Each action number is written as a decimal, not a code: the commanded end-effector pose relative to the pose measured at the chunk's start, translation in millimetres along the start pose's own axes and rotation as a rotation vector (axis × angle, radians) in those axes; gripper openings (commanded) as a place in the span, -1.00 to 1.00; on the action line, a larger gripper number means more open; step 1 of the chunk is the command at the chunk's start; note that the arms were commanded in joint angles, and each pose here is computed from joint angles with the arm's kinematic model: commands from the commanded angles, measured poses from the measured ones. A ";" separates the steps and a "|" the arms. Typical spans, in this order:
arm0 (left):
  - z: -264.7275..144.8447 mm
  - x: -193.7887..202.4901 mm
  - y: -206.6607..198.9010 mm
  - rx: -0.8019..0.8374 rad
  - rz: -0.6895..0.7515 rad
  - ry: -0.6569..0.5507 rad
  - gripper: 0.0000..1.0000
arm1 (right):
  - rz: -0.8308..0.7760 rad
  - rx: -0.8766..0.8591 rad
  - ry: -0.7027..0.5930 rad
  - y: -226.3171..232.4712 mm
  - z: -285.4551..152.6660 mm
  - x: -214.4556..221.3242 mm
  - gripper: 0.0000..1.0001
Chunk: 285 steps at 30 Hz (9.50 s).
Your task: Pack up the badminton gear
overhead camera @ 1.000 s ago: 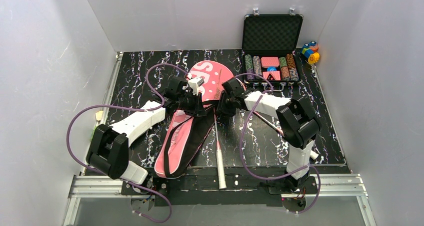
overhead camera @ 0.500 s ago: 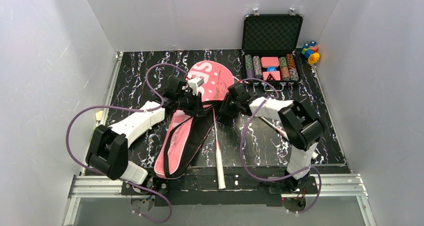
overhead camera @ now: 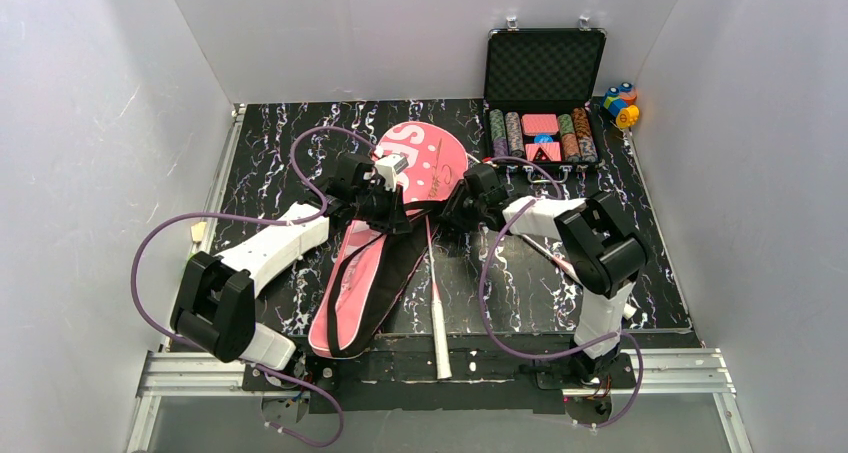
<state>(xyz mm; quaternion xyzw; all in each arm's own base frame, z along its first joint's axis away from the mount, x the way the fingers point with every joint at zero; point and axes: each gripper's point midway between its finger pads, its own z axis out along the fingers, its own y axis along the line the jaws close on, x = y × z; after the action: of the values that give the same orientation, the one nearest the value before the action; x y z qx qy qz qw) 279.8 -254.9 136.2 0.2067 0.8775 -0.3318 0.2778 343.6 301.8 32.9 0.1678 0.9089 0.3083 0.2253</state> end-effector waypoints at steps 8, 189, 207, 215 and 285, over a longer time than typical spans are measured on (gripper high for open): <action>-13.7 -5.7 -15.0 0.039 0.038 -0.024 -1.00 | -0.018 -0.082 0.027 28.7 7.9 1.5 -0.68; -84.0 -78.3 32.6 -0.317 0.145 -0.199 -1.00 | -0.743 0.325 0.430 -17.6 -169.1 158.1 -0.97; -70.8 -72.6 26.1 -0.247 0.141 -0.153 -1.00 | -0.933 0.318 0.327 60.0 -128.4 153.0 -0.97; -70.2 -70.2 23.0 -0.228 0.145 -0.143 -1.00 | -1.049 0.288 0.192 97.6 -102.1 126.1 -0.97; -67.8 -62.9 19.8 -0.198 0.161 -0.112 -1.00 | -0.651 -0.208 0.250 54.1 -145.8 191.4 0.13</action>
<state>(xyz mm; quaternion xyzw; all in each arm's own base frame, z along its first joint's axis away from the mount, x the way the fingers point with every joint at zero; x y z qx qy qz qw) 313.8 -198.8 188.9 0.2161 0.8846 -0.2174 0.3515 105.4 346.8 106.9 -0.1969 0.8970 0.3434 0.1969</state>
